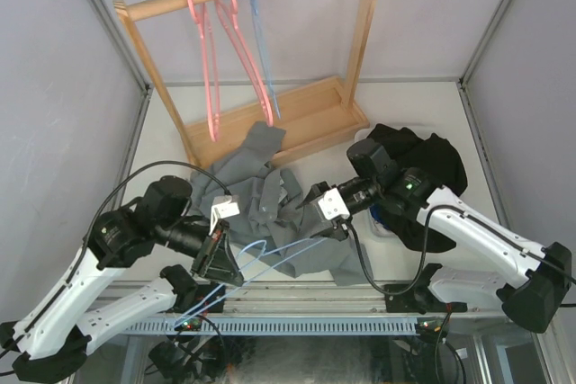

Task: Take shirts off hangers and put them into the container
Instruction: Pick up the hanger at the center of the board.

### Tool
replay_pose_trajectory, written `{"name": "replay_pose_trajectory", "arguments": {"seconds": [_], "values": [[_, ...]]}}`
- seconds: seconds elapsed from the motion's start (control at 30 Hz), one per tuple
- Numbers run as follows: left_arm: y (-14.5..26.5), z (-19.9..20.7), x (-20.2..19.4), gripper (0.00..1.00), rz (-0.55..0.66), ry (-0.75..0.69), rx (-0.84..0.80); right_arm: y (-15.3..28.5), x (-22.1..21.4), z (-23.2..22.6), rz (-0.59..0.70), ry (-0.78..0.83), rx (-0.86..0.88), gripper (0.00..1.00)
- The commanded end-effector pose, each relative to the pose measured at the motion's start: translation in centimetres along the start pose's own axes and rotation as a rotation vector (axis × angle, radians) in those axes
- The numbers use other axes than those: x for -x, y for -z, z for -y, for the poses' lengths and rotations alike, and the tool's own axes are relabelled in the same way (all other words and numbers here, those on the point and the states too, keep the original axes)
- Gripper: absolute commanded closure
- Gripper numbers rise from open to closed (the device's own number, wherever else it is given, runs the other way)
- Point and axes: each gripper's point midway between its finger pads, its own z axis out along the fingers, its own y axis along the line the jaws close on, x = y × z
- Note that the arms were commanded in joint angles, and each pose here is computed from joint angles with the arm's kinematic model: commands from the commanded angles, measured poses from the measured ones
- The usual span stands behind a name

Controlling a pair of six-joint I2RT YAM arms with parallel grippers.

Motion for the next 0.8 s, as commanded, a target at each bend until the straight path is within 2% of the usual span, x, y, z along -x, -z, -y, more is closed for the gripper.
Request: {"name": "replay_pose_trajectory", "arguments": {"seconds": [0.0, 0.33, 0.53, 0.77], "values": [[1.1, 0.1, 2.2, 1.00, 0.080, -0.143, 0.082, -0.4, 1.7, -2.4, 0.078, -0.080, 0.109, 0.32], [0.7, -3.4, 1.3, 1.00, 0.024, -0.075, 0.221, 1.0, 5.6, 0.4, 0.165, -0.310, -0.033, 0.32], [0.7, -2.0, 1.8, 1.00, 0.031, -0.103, 0.158, 0.0, 2.5, 0.1, 0.042, -0.273, -0.046, 0.29], [1.0, -1.1, 2.5, 1.00, 0.062, -0.141, 0.142, -2.3, 0.4, -0.5, -0.002, -0.261, 0.027, 0.27]]}}
